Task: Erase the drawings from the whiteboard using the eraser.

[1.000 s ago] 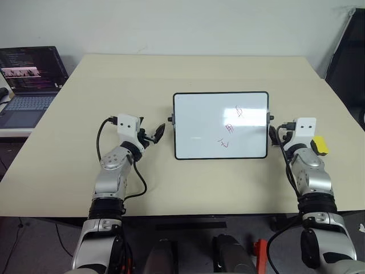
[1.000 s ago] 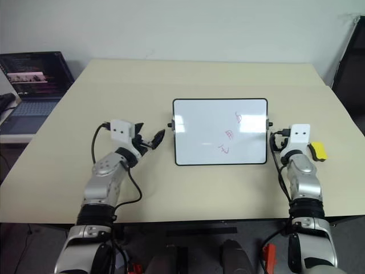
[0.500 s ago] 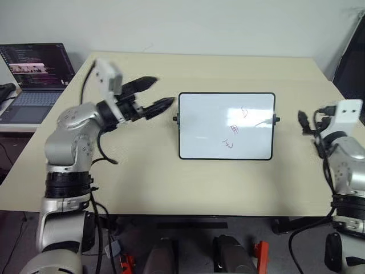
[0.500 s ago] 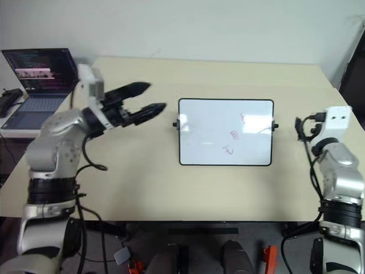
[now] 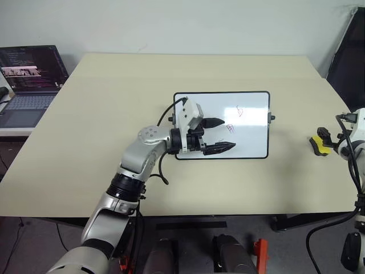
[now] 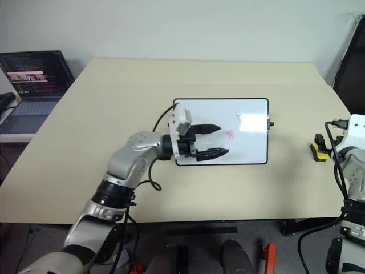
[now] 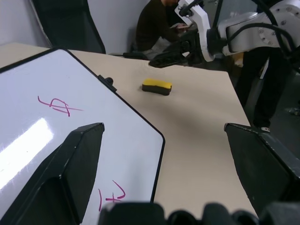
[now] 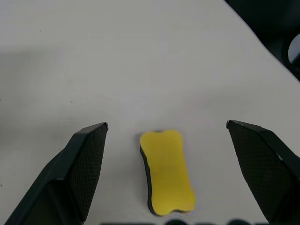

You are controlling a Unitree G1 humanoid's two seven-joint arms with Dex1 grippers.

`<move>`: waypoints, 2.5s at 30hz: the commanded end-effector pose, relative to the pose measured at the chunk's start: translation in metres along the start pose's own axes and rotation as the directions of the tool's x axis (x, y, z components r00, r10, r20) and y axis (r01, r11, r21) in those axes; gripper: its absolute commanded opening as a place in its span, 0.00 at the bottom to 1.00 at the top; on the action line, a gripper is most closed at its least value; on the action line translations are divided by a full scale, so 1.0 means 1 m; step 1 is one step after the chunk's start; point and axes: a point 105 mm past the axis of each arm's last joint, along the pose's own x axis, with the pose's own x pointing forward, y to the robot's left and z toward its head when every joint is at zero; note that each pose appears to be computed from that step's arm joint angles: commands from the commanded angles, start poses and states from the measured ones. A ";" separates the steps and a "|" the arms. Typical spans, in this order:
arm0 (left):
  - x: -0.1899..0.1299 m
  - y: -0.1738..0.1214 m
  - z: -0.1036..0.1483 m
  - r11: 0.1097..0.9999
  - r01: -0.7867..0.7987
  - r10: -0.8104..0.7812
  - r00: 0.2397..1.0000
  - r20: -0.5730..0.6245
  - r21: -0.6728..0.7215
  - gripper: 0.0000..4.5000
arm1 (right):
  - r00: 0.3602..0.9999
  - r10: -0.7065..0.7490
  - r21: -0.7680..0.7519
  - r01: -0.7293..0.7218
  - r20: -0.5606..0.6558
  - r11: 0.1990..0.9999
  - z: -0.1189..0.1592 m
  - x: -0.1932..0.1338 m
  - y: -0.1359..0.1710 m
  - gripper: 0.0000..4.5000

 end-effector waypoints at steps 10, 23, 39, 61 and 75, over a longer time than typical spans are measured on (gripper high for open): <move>0.007 -0.014 0.008 0.999 0.041 -0.041 0.999 0.014 0.023 1.00 | 0.999 0.027 -0.022 -0.028 -0.020 0.999 -0.007 0.009 -0.008 0.99; -0.002 -0.011 0.007 1.000 0.011 -0.011 1.000 -0.006 0.023 1.00 | 0.998 0.035 -0.012 -0.035 -0.043 0.999 -0.023 0.026 -0.013 0.90; -0.004 -0.008 0.005 1.000 -0.013 0.013 1.000 -0.008 0.019 1.00 | 0.999 0.030 0.006 -0.030 -0.034 1.000 -0.023 0.028 -0.011 0.22; -0.115 0.021 -0.001 0.959 -0.257 0.271 0.955 -0.122 0.116 1.00 | 0.694 0.685 -0.504 -0.520 0.223 0.690 0.071 -0.037 0.213 0.22; -0.118 0.013 -0.001 0.947 -0.303 0.313 0.944 -0.102 0.103 1.00 | 0.789 0.596 -0.637 -0.384 0.150 0.668 0.056 0.007 0.182 0.21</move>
